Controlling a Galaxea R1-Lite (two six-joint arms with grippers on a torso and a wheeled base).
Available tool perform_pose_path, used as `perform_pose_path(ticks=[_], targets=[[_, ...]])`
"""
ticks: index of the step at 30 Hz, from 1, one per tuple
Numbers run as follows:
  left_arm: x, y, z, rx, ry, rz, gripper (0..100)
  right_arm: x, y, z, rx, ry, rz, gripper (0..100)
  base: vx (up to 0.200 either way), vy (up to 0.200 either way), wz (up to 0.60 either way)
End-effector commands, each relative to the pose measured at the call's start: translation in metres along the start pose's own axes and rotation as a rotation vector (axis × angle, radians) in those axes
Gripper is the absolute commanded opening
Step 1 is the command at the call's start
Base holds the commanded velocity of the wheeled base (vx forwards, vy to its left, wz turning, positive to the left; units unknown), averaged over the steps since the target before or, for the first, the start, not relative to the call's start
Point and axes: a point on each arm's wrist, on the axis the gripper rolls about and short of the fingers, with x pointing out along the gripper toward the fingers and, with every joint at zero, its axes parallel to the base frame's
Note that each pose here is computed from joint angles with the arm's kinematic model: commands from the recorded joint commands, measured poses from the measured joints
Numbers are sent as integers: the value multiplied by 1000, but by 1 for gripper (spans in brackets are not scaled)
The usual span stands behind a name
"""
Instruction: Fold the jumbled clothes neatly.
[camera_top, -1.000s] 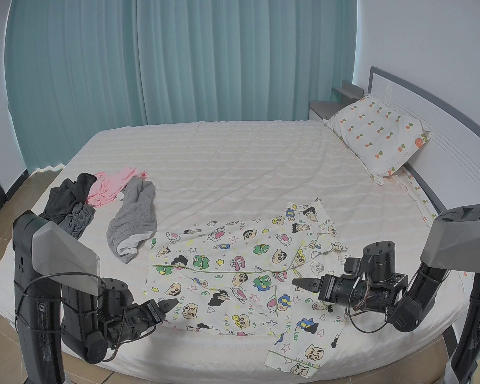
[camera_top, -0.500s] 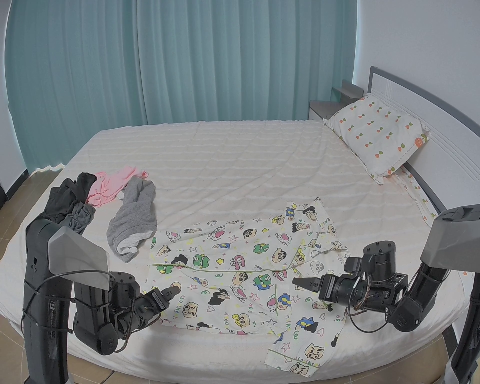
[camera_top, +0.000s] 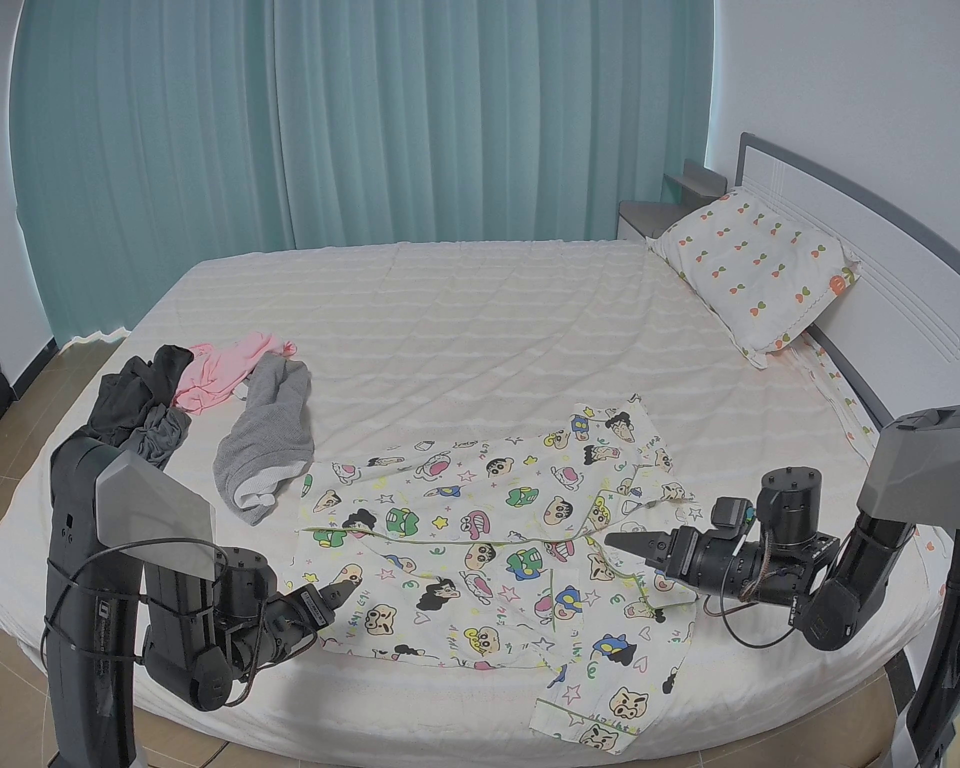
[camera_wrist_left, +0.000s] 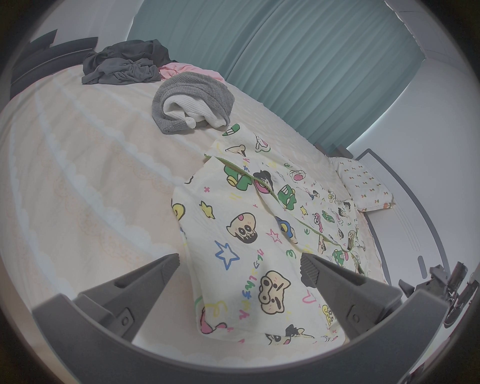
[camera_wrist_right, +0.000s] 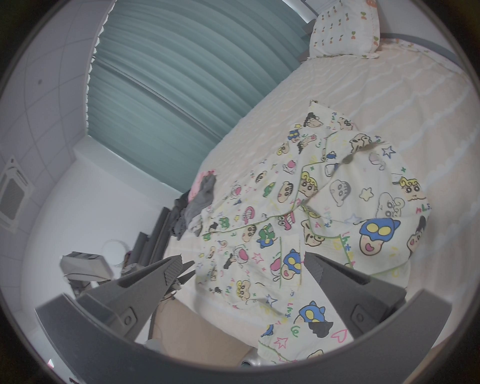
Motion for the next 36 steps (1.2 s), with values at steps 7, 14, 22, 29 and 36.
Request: perform_pose_path(ticks=[7,14,22,29,36], targets=[[14,-1,3,51,-13,-8,100,-19,-16,8,14,-35,33,100,0,0,0],[21,-2,5,55,1,7,0,-19,-16,9,13,-38,34,100,0,0,0],[18,-5,9,57,-28,15,0,-19,-15,9,12,-37,35,100,0,0,0],[13,-16,18,108,-71,-11,0,-19,-15,9,11,-37,35,100,0,0,0],[16,-23,17,171,-73,-36,0,-18,-16,9,11,-37,35,100,0,0,0]])
